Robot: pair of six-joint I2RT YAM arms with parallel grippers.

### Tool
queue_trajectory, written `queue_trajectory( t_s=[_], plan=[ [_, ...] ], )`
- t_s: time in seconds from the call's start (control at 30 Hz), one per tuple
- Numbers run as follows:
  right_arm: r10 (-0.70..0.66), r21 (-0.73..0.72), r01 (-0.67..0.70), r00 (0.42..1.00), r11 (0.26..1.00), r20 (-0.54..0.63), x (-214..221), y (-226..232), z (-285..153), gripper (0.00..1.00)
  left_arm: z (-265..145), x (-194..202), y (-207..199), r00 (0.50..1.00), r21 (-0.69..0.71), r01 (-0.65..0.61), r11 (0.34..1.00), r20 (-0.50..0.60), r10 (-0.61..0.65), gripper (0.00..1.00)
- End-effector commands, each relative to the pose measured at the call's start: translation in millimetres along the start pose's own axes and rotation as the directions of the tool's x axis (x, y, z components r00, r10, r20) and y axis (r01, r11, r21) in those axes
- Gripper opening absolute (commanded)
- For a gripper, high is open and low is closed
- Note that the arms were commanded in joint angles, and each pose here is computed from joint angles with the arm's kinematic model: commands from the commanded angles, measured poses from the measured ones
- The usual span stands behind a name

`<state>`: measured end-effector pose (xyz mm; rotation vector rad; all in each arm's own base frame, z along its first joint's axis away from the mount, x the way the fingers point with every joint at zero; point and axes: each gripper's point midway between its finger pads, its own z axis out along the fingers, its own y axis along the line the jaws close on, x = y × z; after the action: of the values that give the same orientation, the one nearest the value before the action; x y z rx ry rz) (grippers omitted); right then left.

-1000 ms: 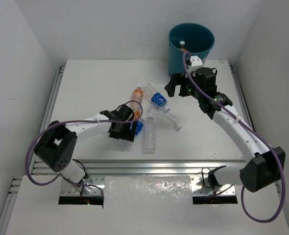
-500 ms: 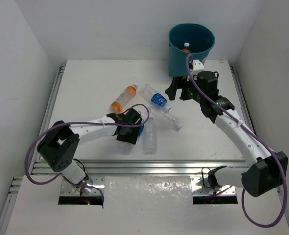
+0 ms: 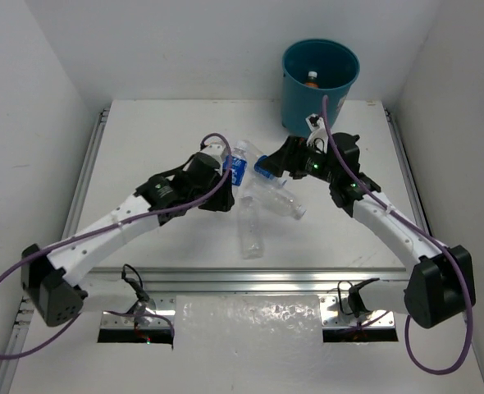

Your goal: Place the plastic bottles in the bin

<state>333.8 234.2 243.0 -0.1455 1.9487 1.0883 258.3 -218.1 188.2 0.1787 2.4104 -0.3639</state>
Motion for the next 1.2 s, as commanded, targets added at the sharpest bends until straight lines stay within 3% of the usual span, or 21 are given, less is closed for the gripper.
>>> queue_trajectory(
  t_s=[0.0,0.07,0.17,0.3,0.43,0.5,0.57,0.67,0.7,0.77,0.8,0.83,0.87,0.9,0.97,1.0,1.03,1.1,1.17],
  plan=[
    [0.121,-0.255,-0.111,0.992,0.960,0.024,-15,53,0,0.99,-27,-24,-39,0.992,0.240,-0.023,0.971,0.128,-0.008,0.00],
    [0.126,-0.316,-0.114,0.992,0.942,0.018,-16,65,1,0.99,-44,-40,-51,0.977,0.321,-0.030,0.947,0.207,-0.040,0.00],
    [0.139,-0.358,-0.139,0.990,0.923,-0.027,-11,79,5,0.99,-60,-44,-72,0.969,0.447,-0.052,0.893,0.238,-0.062,0.00],
    [0.103,-0.370,-0.118,0.993,0.922,-0.059,-1,90,15,0.99,-67,-39,-93,0.975,0.556,-0.075,0.828,0.217,-0.057,0.00],
    [0.035,-0.464,-0.083,0.993,0.882,-0.110,8,116,15,0.94,-55,-37,-96,0.981,0.550,-0.071,0.832,0.191,-0.043,0.00],
    [0.009,-0.505,-0.077,0.991,0.859,-0.135,13,125,12,0.79,-55,-44,-94,0.976,0.530,-0.081,0.844,0.216,-0.042,0.00],
    [0.007,-0.512,-0.083,0.989,0.855,-0.149,16,125,12,0.73,-53,-52,-89,0.972,0.491,-0.085,0.867,0.233,-0.037,0.00],
    [-0.005,-0.519,-0.080,0.987,0.851,-0.160,19,125,10,0.84,-49,-62,-80,0.967,0.425,-0.075,0.902,0.251,-0.038,0.00],
    [-0.008,-0.522,-0.079,0.987,0.849,-0.162,21,125,9,0.83,-49,-63,-78,0.966,0.414,-0.072,0.907,0.256,-0.040,0.00],
    [-0.023,-0.532,-0.064,0.988,0.844,-0.155,21,126,7,0.67,-49,-67,-79,0.965,0.409,-0.081,0.909,0.261,-0.031,0.00],
    [-0.026,-0.530,-0.059,0.988,0.846,-0.152,21,125,8,0.37,-48,-67,-78,0.966,0.402,-0.081,0.912,0.259,-0.029,0.00],
    [-0.027,-0.526,-0.055,0.989,0.849,-0.148,20,125,9,0.21,-47,-67,-78,0.967,0.397,-0.085,0.914,0.256,-0.021,0.03],
    [-0.038,-0.523,-0.041,0.989,0.851,-0.139,20,123,12,0.10,-48,-70,-77,0.964,0.389,-0.094,0.916,0.265,-0.014,0.13],
    [-0.043,-0.519,-0.031,0.991,0.854,-0.129,17,122,15,0.01,-47,-71,-75,0.964,0.373,-0.091,0.923,0.267,-0.013,0.45],
    [-0.053,-0.482,0.001,0.994,0.876,-0.093,1,114,22,0.00,-45,-80,-55,0.957,0.262,-0.043,0.964,0.288,-0.036,0.73],
    [-0.040,-0.437,0.011,0.998,0.899,-0.058,-10,105,28,0.00,-45,-83,-44,0.954,0.206,-0.016,0.978,0.298,-0.047,0.99],
    [-0.035,-0.385,0.028,0.999,0.923,-0.013,-33,92,29,0.00,-49,-90,-21,0.944,0.087,0.051,0.995,0.322,-0.077,0.99],
    [-0.025,-0.292,0.042,0.998,0.956,0.060,-64,72,34,0.00,-56,-93,4,0.934,-0.027,0.107,0.994,0.345,-0.091,0.99],
    [-0.070,-0.140,0.099,0.978,0.985,0.195,-123,47,30,0.00,-64,-93,33,0.924,-0.158,0.156,0.975,0.373,-0.087,1.00]
  ],
)
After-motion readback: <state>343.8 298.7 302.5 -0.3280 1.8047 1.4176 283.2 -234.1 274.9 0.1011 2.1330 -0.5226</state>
